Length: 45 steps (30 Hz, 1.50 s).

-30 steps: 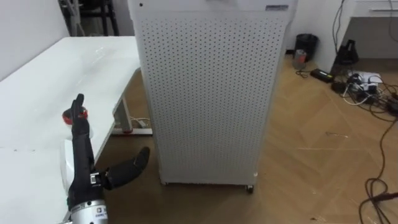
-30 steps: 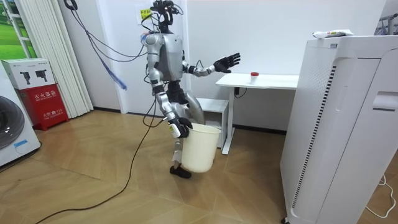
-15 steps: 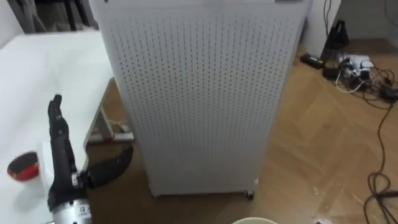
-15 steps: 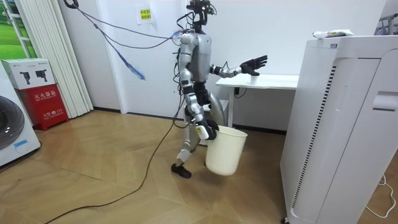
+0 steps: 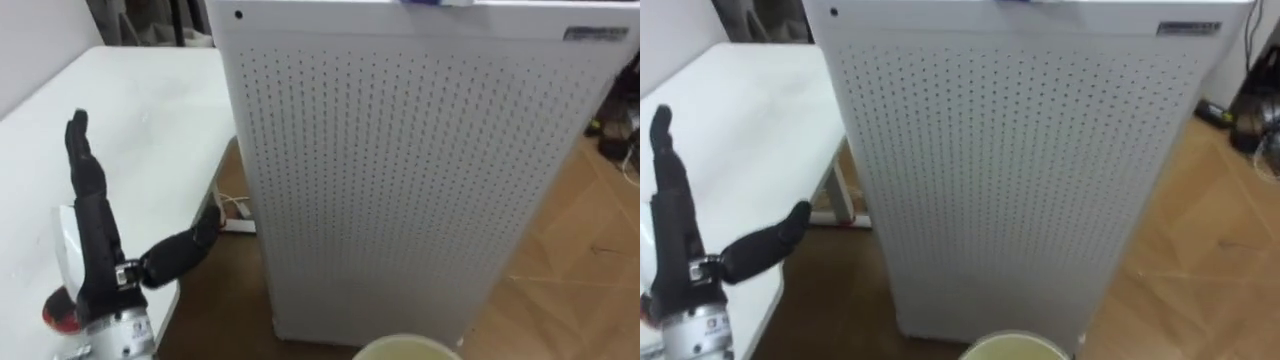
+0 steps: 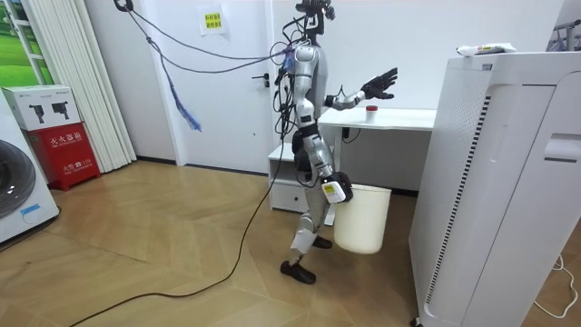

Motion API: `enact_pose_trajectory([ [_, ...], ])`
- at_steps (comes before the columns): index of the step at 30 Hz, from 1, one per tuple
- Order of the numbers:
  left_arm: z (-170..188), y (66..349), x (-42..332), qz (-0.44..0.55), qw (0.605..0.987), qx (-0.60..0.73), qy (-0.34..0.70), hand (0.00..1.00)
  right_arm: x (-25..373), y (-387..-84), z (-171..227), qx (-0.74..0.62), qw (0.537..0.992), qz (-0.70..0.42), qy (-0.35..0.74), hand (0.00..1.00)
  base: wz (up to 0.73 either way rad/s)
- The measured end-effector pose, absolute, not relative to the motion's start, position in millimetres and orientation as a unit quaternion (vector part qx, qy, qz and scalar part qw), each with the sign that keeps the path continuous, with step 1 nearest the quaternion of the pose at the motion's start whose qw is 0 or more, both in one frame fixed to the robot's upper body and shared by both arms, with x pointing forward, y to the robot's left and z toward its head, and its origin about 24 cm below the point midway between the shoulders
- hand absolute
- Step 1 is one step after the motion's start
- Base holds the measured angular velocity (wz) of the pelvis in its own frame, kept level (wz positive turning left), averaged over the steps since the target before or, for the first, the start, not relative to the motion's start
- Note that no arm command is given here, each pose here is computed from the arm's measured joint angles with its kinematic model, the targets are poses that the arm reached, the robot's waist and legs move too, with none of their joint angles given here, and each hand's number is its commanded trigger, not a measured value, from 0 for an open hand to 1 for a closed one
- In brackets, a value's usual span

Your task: Pick garbage

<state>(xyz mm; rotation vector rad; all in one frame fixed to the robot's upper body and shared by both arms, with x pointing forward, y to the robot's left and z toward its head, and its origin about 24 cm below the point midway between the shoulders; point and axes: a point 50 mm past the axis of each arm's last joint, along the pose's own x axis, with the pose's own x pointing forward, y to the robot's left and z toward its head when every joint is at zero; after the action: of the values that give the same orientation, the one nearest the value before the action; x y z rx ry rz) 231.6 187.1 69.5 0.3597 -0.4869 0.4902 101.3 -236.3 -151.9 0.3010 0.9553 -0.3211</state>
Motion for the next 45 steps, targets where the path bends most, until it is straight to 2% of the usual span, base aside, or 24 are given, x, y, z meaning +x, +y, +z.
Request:
enact_pose_trajectory([
  [12,95.1,174.0,225.5,0.221,0.911,0.165,-0.306,0.0,102.9,-232.9,-152.7,0.15,0.866,-0.135,0.458,1.0,0.22],
  [25,83.4,171.1,218.1,0.181,0.926,0.181,-0.276,0.0,81.4,-239.1,-158.8,0.153,0.845,-0.148,0.491,1.0,0.15],
  [45,80.1,171.8,217.5,0.182,0.927,0.184,-0.27,0.0,81.9,-236.1,-159.4,0.13,0.847,-0.117,0.502,1.0,0.05],
])
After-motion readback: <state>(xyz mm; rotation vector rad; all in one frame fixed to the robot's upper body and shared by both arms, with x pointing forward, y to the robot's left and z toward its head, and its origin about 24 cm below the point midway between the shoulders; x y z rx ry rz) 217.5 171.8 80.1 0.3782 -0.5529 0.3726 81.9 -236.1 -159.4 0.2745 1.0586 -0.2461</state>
